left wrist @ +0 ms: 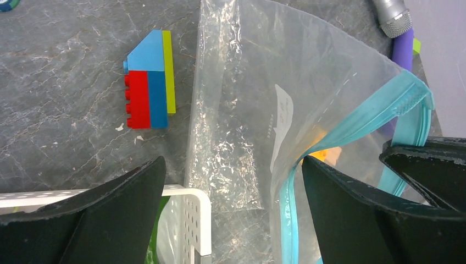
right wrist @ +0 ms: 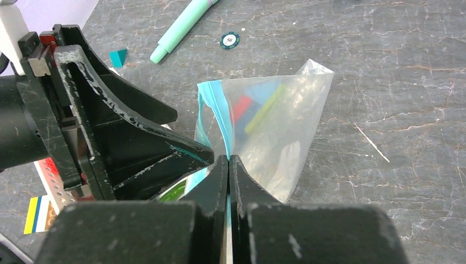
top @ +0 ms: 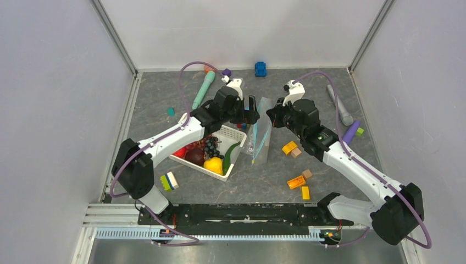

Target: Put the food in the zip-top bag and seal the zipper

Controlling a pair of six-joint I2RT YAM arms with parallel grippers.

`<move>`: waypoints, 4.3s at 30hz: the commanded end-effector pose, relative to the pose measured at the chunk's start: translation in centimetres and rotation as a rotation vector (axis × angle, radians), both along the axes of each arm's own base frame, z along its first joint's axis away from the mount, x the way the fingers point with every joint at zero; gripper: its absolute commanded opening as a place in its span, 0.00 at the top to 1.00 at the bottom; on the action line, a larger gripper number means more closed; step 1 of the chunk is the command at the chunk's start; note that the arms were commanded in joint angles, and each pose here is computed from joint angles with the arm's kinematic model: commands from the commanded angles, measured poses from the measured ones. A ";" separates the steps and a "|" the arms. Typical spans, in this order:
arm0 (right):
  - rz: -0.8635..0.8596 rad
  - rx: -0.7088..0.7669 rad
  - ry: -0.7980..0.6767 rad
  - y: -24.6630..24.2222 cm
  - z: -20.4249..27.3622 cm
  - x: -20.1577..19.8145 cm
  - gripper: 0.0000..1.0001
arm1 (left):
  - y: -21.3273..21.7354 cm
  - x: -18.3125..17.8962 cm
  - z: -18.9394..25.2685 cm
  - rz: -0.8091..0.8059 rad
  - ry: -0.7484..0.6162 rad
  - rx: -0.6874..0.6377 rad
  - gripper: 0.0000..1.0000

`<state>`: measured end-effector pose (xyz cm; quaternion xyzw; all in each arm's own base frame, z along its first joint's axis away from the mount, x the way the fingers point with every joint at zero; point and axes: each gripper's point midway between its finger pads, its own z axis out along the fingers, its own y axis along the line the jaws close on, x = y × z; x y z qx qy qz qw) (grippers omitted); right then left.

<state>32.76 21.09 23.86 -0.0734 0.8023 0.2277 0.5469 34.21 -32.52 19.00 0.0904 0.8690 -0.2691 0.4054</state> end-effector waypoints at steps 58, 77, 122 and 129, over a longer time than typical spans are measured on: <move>-0.088 -0.130 0.225 -1.9 -7.5 -1.1 0.38 | -2.2 -3.5 2.7 -0.020 -0.233 -0.010 0.98; -0.268 -0.022 0.024 -4.5 0.6 2.2 0.59 | -2.7 -2.9 10.5 -0.025 -0.424 -0.154 0.98; -0.272 -0.449 0.135 -14.0 0.3 3.3 0.91 | 6.4 2.4 6.2 0.397 -0.362 0.017 0.98; 0.171 -0.267 0.077 -5.7 0.3 1.8 1.00 | -1.6 0.1 5.4 0.014 -0.293 -0.172 0.70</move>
